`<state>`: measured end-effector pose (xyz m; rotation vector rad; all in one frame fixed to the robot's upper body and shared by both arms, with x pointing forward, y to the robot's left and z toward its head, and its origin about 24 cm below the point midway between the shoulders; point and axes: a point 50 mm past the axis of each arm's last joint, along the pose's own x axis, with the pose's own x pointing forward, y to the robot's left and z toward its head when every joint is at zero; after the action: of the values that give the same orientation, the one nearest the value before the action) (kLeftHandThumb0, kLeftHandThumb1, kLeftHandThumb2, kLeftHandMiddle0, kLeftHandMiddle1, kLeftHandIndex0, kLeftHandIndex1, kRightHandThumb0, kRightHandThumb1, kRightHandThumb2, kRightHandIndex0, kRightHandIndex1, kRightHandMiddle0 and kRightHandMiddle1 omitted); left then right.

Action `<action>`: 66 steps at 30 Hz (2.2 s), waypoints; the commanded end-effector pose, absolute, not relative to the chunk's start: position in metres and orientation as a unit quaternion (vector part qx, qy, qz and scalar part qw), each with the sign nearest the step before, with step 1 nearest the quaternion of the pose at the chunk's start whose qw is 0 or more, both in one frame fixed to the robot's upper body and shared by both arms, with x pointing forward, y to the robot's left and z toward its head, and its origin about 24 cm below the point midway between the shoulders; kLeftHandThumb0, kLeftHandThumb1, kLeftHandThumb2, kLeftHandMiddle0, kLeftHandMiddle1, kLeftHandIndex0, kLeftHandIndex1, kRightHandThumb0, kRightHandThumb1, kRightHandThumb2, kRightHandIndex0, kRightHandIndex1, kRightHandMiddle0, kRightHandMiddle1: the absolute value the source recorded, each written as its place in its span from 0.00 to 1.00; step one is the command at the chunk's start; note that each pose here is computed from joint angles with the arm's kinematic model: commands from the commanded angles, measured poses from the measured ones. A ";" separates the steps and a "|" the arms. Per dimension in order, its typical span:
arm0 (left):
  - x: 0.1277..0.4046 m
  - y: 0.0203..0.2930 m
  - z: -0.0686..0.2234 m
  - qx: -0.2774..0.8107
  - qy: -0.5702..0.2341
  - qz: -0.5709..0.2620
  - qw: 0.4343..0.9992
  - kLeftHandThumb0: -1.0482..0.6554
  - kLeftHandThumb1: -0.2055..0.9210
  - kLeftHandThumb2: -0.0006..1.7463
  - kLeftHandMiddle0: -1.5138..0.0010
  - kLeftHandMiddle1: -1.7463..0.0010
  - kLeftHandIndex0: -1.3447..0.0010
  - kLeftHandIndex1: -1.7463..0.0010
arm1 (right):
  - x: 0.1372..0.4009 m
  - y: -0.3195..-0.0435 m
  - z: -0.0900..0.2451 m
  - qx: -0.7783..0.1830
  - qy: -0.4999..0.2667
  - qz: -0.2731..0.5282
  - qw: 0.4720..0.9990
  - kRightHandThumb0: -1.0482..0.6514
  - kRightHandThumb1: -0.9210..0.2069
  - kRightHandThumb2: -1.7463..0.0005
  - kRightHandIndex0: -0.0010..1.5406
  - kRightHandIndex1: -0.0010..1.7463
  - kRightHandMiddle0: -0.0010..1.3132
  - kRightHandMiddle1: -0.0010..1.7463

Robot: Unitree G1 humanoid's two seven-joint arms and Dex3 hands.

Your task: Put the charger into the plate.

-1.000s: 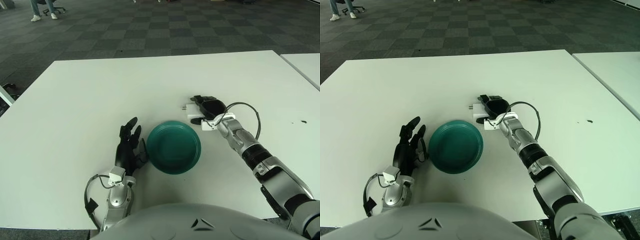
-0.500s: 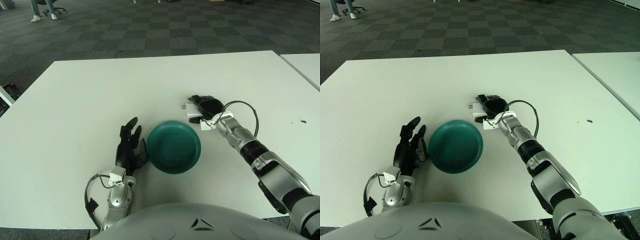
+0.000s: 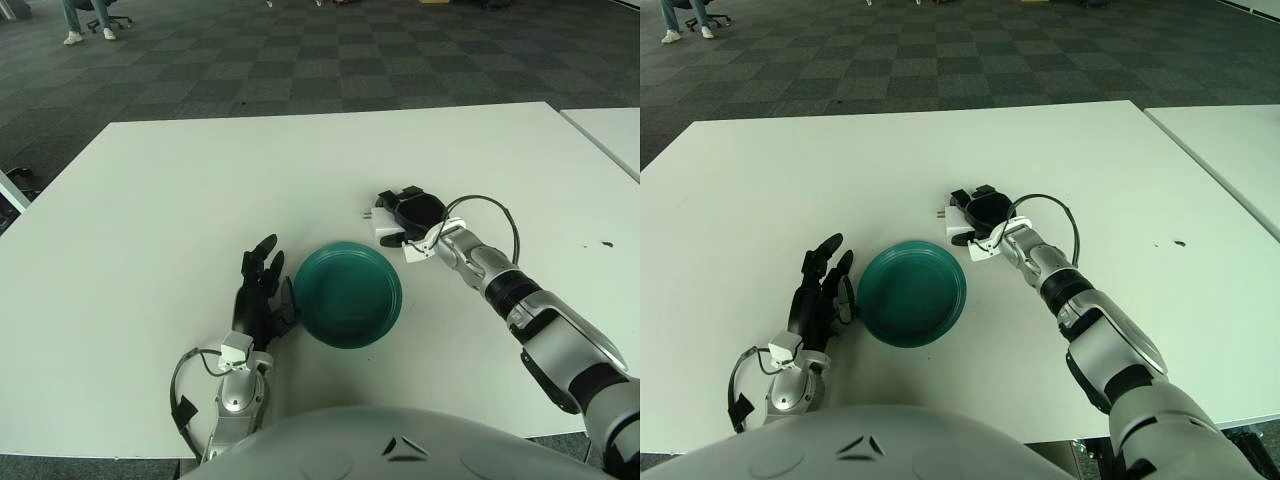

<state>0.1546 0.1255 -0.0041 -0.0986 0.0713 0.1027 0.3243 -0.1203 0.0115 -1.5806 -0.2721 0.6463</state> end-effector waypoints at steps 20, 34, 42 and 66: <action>0.151 0.125 -0.017 -0.052 0.083 0.056 0.994 0.07 1.00 0.57 0.73 1.00 0.99 0.54 | 0.302 -0.132 -0.009 -0.670 -0.082 0.371 0.638 0.39 0.21 0.52 0.43 1.00 0.27 1.00; 0.151 0.126 -0.016 -0.054 0.083 0.053 0.994 0.07 1.00 0.56 0.72 0.99 0.98 0.53 | 0.324 -0.142 0.032 -0.669 -0.115 0.301 0.670 0.39 0.23 0.50 0.45 1.00 0.28 1.00; 0.151 0.127 -0.016 -0.052 0.082 0.050 0.994 0.07 1.00 0.56 0.71 0.99 0.96 0.53 | 0.329 -0.133 0.078 -0.626 -0.183 0.262 0.711 0.38 0.25 0.49 0.45 1.00 0.28 1.00; 0.152 0.126 -0.015 -0.047 0.066 0.047 0.996 0.06 1.00 0.55 0.74 1.00 0.96 0.52 | 0.271 -0.078 0.123 -0.515 -0.251 0.277 0.771 0.38 0.26 0.48 0.50 1.00 0.29 1.00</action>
<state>0.1579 0.1251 -0.0033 -0.1092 0.0561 0.0946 0.2814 -0.0863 0.1265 -1.1220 -0.5375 0.5585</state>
